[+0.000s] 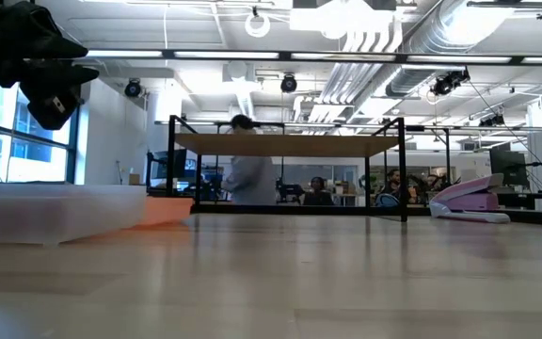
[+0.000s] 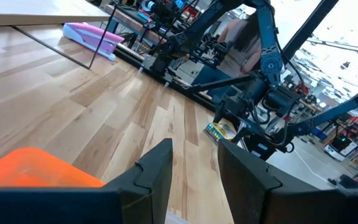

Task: Pack school essentials
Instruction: Put the yellow crayon box into the supply box

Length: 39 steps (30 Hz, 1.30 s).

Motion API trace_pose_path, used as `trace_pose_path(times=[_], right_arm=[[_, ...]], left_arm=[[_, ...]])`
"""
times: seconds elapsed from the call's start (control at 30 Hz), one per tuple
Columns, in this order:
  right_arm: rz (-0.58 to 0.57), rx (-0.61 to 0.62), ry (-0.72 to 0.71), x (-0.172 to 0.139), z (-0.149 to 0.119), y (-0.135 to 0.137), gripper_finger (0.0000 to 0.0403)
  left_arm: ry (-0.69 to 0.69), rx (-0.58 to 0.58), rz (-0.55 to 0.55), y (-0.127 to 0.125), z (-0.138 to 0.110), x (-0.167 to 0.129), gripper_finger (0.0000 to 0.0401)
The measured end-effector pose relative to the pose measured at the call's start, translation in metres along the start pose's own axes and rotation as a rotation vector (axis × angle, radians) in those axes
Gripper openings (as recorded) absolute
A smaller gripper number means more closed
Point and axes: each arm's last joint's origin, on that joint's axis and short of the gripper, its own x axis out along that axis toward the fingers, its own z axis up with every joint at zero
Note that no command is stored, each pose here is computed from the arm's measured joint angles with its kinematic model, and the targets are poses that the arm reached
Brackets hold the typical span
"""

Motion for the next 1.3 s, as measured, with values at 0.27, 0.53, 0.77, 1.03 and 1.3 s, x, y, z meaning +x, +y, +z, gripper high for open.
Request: trace_pose_path(times=[0.27, 0.53, 0.77, 1.03, 1.3], right_arm=[[-0.013, 0.001, -0.013, -0.002, 0.015, 0.006, 0.0332], [0.025, -0.022, -0.036, -0.008, 0.05, 0.02, 0.0332], [0.057, -0.043, -0.089, -0.016, 0.095, 0.03, 0.0332], [0.113, -0.066, -0.211, -0.031, 0.155, 0.039, 0.0332], [0.22, -0.117, -0.393, -0.047, 0.214, 0.045, 0.0332]], left_arm=[[0.0, 0.0, 0.0, 0.0, 0.0, 0.0, 0.0117], [0.0, 0.0, 0.0, 0.0, 0.0, 0.0, 0.0117], [0.0, 0.0, 0.0, 0.0, 0.0, 0.0, 0.0117], [0.0, 0.0, 0.0, 0.0, 0.0, 0.0, 0.0117], [0.0, 0.0, 0.0, 0.0, 0.0, 0.0, 0.0117]])
